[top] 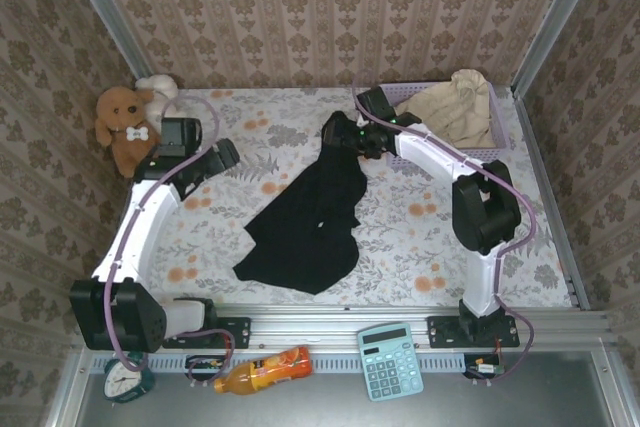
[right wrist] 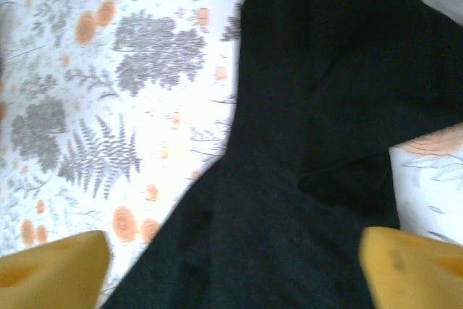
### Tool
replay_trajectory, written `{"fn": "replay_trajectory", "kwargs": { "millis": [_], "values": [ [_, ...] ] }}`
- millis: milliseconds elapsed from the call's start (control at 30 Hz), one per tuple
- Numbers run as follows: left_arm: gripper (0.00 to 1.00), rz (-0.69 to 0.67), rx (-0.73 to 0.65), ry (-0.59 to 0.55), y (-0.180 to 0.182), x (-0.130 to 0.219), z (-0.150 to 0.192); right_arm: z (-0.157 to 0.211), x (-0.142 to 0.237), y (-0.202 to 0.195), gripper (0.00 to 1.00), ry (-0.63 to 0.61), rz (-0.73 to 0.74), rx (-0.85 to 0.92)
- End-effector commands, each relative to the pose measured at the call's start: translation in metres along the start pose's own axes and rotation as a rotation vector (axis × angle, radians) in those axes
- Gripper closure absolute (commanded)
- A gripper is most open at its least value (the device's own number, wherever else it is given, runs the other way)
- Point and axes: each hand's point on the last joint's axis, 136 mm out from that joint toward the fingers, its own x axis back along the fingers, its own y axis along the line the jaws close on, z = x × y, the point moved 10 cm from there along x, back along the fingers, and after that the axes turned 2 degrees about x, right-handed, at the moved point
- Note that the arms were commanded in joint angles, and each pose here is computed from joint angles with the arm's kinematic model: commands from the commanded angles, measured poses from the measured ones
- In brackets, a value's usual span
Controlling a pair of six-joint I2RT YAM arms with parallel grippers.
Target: Fold and stack the mixed laundry pile
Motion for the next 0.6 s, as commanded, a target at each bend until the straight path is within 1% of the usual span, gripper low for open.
{"fn": "replay_trajectory", "kwargs": {
  "millis": [0, 67, 167, 267, 400, 567],
  "values": [
    [0.00, -0.009, -0.033, 0.116, 0.004, -0.001, 0.031, 0.002, 0.051, 0.016, 0.00, -0.056, -0.010, 0.064],
    [0.00, 0.002, -0.032, 0.178, 0.007, -0.004, 0.050, 0.024, 0.065, 0.007, 0.00, 0.001, 0.034, 0.086],
    [0.01, 0.002, 0.001, 0.266, 0.011, -0.007, 0.080, 0.061, 0.086, -0.006, 0.01, 0.073, 0.056, 0.115],
    [0.05, 0.035, 0.011, 0.317, 0.006, -0.012, 0.106, 0.098, 0.095, -0.016, 0.04, 0.152, 0.021, 0.094],
    [0.07, 0.045, 0.028, 0.351, -0.002, -0.029, 0.128, 0.133, 0.084, -0.007, 0.09, 0.229, -0.020, 0.107],
    [0.14, -0.025, 0.044, 0.366, -0.002, -0.057, 0.138, 0.152, 0.045, 0.022, 0.13, 0.290, -0.049, 0.145]
  ]
}}
